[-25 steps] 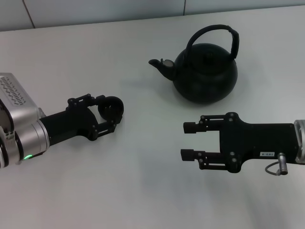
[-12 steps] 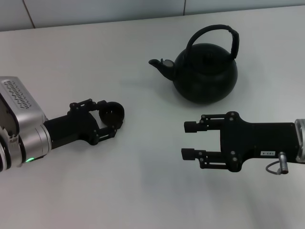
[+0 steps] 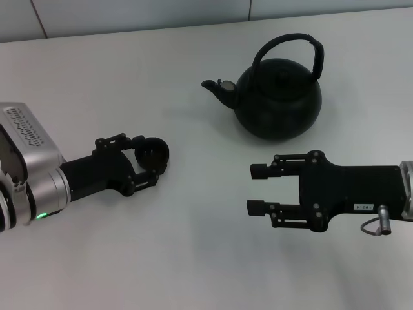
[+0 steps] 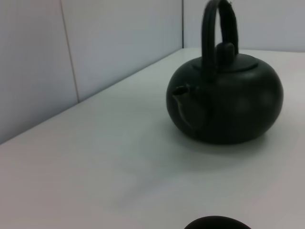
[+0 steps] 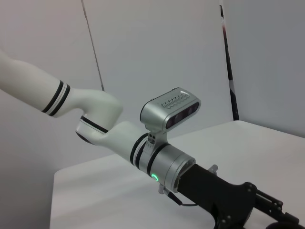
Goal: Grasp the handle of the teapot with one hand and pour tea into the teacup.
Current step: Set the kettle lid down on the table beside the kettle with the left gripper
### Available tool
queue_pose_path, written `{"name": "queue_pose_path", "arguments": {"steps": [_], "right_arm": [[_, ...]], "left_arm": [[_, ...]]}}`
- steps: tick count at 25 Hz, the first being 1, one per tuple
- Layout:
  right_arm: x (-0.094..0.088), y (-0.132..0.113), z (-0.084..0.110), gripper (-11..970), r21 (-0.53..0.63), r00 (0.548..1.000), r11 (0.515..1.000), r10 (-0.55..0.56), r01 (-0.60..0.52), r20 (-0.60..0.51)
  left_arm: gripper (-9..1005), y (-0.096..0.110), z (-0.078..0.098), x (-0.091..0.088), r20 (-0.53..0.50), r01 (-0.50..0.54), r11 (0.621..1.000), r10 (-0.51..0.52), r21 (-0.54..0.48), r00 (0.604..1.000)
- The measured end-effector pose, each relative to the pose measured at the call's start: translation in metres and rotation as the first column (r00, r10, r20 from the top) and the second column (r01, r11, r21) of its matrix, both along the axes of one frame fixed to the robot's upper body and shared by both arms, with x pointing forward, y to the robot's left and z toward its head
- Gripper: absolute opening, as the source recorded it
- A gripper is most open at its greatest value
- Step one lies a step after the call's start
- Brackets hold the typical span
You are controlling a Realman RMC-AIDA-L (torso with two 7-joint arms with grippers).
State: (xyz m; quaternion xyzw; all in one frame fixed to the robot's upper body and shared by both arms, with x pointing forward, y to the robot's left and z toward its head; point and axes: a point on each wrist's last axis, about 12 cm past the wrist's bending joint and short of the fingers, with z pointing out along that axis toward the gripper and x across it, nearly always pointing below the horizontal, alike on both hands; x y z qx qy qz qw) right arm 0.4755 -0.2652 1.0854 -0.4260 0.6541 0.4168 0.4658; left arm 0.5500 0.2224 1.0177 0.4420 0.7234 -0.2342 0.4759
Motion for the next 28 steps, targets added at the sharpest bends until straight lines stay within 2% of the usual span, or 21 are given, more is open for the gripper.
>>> {"name": "queue_pose_path", "arguments": {"steps": [21,28], "right_arm": [[0.0014,0.0,-0.0002,592,-0.005,1.0,1.0,-0.006,0.006,0.003],[0.0011,-0.0003,-0.0004,592,-0.006,1.0,1.0,-0.007,0.007,0.003]], "left_arm": [[750,-0.0032,0.0015,0.0003,-0.019,0.012,1.0,-0.012,-0.008,1.0],[830,-0.0026,0.0028,-0.001,-0.014,0.017,1.0,-0.017,-0.018,1.0]]}}
